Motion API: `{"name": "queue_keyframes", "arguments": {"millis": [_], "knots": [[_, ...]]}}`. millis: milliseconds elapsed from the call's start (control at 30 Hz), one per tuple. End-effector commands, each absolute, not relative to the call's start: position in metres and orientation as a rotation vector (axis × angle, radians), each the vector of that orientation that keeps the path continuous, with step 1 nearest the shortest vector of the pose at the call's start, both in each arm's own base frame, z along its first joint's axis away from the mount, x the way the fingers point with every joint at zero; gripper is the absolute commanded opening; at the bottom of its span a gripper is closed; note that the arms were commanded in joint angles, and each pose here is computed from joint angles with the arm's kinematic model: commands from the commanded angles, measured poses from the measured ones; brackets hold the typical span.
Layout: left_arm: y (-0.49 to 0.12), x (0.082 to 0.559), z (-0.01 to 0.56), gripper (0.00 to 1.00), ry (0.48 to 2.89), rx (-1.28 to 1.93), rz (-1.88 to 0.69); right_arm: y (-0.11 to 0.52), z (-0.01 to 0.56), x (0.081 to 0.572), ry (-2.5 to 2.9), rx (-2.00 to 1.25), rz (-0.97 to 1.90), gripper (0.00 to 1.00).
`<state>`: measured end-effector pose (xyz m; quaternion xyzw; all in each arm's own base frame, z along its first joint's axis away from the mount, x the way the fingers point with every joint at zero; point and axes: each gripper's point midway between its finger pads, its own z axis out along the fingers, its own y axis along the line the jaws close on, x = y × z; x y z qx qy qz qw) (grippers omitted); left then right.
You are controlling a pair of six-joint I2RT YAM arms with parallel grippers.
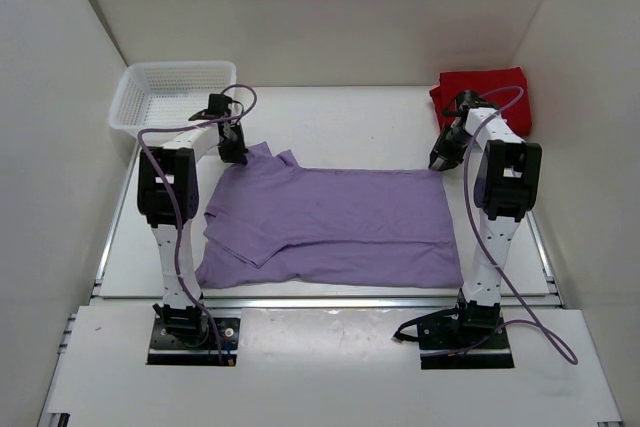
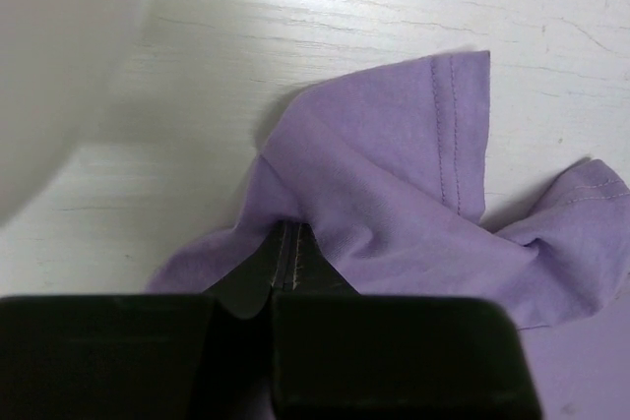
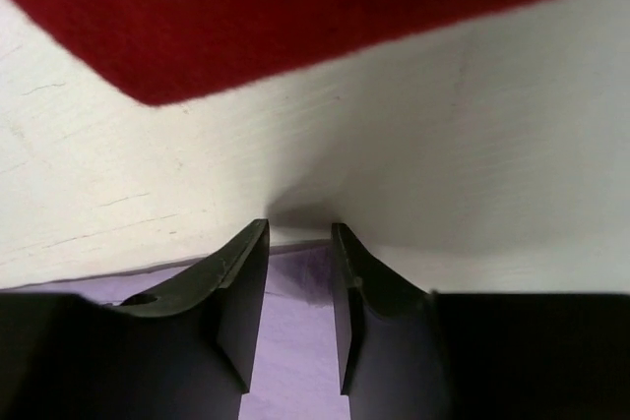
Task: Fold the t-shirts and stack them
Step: Grap the side of the flattened tshirt furthest away from the robot with both arms
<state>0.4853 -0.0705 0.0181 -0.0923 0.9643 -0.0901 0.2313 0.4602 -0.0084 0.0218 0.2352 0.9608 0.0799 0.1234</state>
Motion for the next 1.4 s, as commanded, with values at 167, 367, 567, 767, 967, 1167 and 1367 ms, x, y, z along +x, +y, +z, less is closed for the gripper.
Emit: {"name": "queue_keyframes", "arguments": {"millis": [167, 367, 567, 767, 967, 1167, 1367], "knots": [[-0.073, 0.485, 0.051, 0.00, 2.592, -0.248, -0.285, -0.031, 0.039, 0.451, 2.799, 0.651, 0.052, 0.31], [-0.071, 0.483, 0.049, 0.00, 2.596, -0.257, -0.277, -0.030, 0.037, 0.442, 2.823, 0.637, 0.036, 0.31], [-0.072, 0.484, 0.055, 0.00, 2.582, -0.251, -0.292, -0.015, 0.034, 0.449, 2.824, 0.620, 0.182, 0.00], [-0.065, 0.486, 0.083, 0.00, 2.532, -0.271, -0.336, -0.016, 0.062, 0.462, 2.759, 0.596, 0.218, 0.00], [-0.059, 0.463, 0.100, 0.00, 2.507, -0.280, -0.377, -0.017, 0.085, 0.459, 2.700, 0.597, 0.267, 0.00], [-0.063, 0.438, 0.093, 0.00, 2.518, -0.252, -0.381, -0.016, 0.090, 0.440, 2.686, 0.577, 0.290, 0.00], [-0.059, 0.457, 0.075, 0.42, 2.515, -0.250, -0.244, -0.013, 0.086, 0.428, 2.688, 0.564, 0.305, 0.00]]}}
